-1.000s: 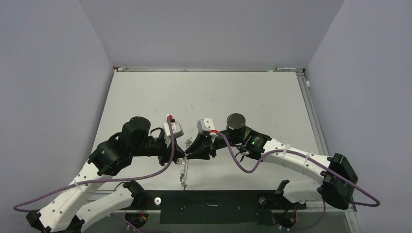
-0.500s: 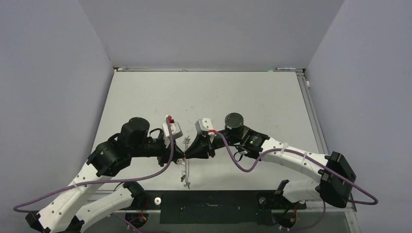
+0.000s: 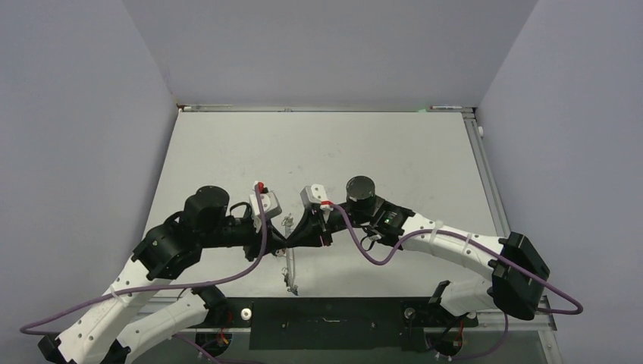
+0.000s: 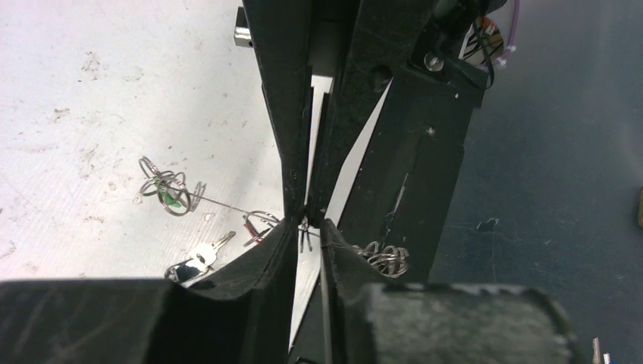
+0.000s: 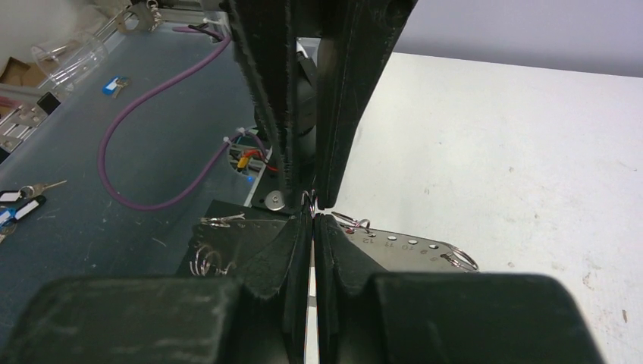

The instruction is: Put the keys on the keyring

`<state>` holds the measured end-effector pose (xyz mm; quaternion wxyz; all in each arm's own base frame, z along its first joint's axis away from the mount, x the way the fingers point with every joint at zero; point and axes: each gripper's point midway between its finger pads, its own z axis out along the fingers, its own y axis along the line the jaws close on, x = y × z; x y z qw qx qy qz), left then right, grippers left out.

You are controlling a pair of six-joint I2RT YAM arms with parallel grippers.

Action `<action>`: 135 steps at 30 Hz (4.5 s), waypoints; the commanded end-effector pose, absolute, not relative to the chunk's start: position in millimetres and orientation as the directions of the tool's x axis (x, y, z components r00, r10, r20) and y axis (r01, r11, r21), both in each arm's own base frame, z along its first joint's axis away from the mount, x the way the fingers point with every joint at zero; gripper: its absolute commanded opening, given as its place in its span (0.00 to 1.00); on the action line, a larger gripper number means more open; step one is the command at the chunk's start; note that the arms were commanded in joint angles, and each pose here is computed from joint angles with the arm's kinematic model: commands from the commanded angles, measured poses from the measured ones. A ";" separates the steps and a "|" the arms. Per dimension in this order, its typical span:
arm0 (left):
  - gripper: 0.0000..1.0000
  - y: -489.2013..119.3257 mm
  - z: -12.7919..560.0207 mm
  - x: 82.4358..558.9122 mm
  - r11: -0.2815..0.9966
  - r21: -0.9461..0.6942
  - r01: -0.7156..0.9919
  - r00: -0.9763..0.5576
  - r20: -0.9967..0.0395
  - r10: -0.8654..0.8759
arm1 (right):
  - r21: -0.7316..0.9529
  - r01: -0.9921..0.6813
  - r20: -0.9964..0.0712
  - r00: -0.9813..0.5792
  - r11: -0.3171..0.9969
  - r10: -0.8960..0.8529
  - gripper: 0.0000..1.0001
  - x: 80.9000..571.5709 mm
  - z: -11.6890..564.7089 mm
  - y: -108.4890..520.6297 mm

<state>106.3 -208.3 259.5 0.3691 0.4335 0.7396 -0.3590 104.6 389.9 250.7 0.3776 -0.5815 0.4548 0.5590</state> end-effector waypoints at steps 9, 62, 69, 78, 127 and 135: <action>0.60 -209.0 316.8 108.5 0.376 -0.162 0.912 -0.242 -0.954 0.176 | -0.039 -0.987 -0.991 0.017 -0.158 0.136 0.05 113.0 302.1 380.8; 0.24 -216.9 333.1 91.4 0.244 0.066 0.968 0.140 -0.943 -0.301 | -0.003 -0.934 -0.774 -0.224 -0.356 0.593 0.05 77.8 379.8 345.0; 0.28 -213.3 334.6 96.6 0.279 0.059 0.958 0.147 -0.940 -0.307 | -0.013 -0.933 -0.776 -0.217 -0.359 0.592 0.05 74.8 381.1 346.0; 0.35 -208.4 337.1 97.4 0.302 0.063 0.951 0.164 -0.933 -0.320 | -0.032 -0.937 -0.783 -0.193 -0.348 0.592 0.05 71.4 386.1 348.2; 0.00 -210.8 333.1 97.1 0.266 0.113 0.957 0.135 -0.988 -0.069 | -0.167 -0.974 -0.977 0.184 -0.149 -0.107 0.36 109.6 304.4 370.1; 0.00 -212.5 332.8 97.2 0.259 0.109 0.960 0.133 -0.988 -0.075 | -0.177 -0.964 -0.981 0.189 -0.198 -0.045 0.31 99.5 317.5 372.0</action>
